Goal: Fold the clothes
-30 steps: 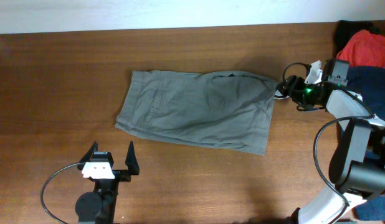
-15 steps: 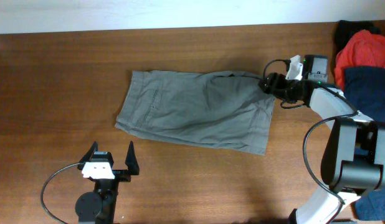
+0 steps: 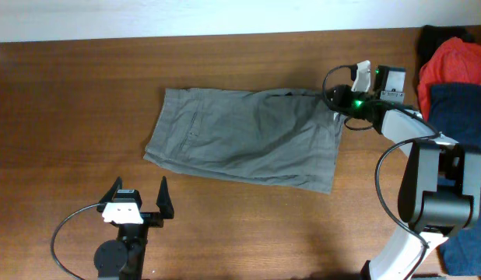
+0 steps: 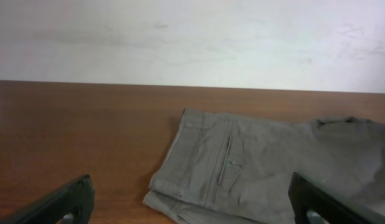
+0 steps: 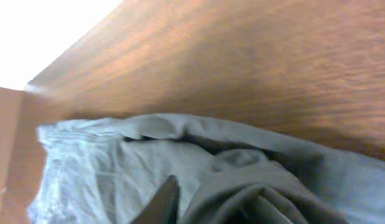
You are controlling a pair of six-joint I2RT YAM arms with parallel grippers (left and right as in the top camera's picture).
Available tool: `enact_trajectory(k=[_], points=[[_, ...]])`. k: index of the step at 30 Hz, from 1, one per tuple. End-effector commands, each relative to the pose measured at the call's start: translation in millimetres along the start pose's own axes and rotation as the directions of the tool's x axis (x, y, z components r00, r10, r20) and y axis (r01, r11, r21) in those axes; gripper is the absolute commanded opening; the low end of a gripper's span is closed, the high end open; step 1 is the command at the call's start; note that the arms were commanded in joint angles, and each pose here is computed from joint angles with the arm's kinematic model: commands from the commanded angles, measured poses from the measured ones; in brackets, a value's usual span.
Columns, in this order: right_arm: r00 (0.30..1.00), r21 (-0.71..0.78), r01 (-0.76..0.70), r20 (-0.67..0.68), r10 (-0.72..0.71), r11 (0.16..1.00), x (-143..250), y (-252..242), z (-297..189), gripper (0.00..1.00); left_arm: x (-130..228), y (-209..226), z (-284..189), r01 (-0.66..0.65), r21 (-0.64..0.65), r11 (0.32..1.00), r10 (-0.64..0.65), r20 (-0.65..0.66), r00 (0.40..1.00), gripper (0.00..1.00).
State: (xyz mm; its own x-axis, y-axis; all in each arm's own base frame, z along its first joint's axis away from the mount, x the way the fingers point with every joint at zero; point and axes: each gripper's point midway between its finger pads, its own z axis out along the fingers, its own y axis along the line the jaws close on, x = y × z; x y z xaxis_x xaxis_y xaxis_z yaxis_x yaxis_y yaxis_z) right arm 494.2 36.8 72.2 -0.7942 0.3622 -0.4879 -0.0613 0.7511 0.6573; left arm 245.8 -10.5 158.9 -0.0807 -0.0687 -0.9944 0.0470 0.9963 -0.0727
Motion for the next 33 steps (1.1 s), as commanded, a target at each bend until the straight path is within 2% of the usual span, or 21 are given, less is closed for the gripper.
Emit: enact_trajectory(k=[1, 2, 3, 9, 16, 20, 23, 33], points=[[1.0, -0.072, 0.004, -0.002, -0.004, 0.997, -4.4, 17.7, -3.9, 0.82, 1.7, -0.2, 0.1, -0.016, 0.0, 1.0, 0.016, 0.001, 1.0, 0.99], [1.0, -0.066, -0.001, -0.004, 0.001, 0.998, -3.8, 16.5, -4.1, 0.98, 1.8, -0.1, 0.1, -0.016, 0.0, 1.0, 0.016, 0.0, 1.0, 0.99], [1.0, -0.063, -0.007, -0.008, 0.006, 0.998, -2.8, 15.4, -4.5, 0.99, 1.8, -0.1, 0.1, -0.016, 0.0, 1.0, 0.016, 0.0, 1.0, 0.99], [0.999, -0.061, 0.007, 0.047, -0.004, 0.998, -21.3, 19.1, -27.7, 0.99, 1.8, -0.1, 0.1, -0.016, 0.0, 1.0, 0.016, 0.0, 1.0, 0.99], [0.988, -0.033, 0.027, 0.155, -0.021, 0.999, -51.6, 43.9, -96.9, 0.99, 1.8, -0.1, 0.1, -0.016, 0.0, 1.0, 0.016, 0.0, 1.0, 0.99], [0.991, -0.008, -0.034, 0.128, 0.035, 0.999, -43.0, 35.8, -110.0, 0.99, 1.7, -0.2, 0.1, -0.016, 0.0, 1.0, 0.016, 0.001, 1.0, 0.99], [0.992, 0.085, -0.083, 0.098, 0.074, 0.993, -31.1, 15.0, -109.1, 0.99, 1.8, -0.1, 0.1, -0.016, 0.0, 1.0, 0.016, 0.0, 1.0, 0.99], [0.999, 0.138, -0.045, 0.029, 0.041, 0.989, -12.3, 11.9, -102.0, 0.99, 1.8, -0.2, 0.1, -0.016, 0.0, 1.0, 0.016, 0.001, 1.0, 0.99]])
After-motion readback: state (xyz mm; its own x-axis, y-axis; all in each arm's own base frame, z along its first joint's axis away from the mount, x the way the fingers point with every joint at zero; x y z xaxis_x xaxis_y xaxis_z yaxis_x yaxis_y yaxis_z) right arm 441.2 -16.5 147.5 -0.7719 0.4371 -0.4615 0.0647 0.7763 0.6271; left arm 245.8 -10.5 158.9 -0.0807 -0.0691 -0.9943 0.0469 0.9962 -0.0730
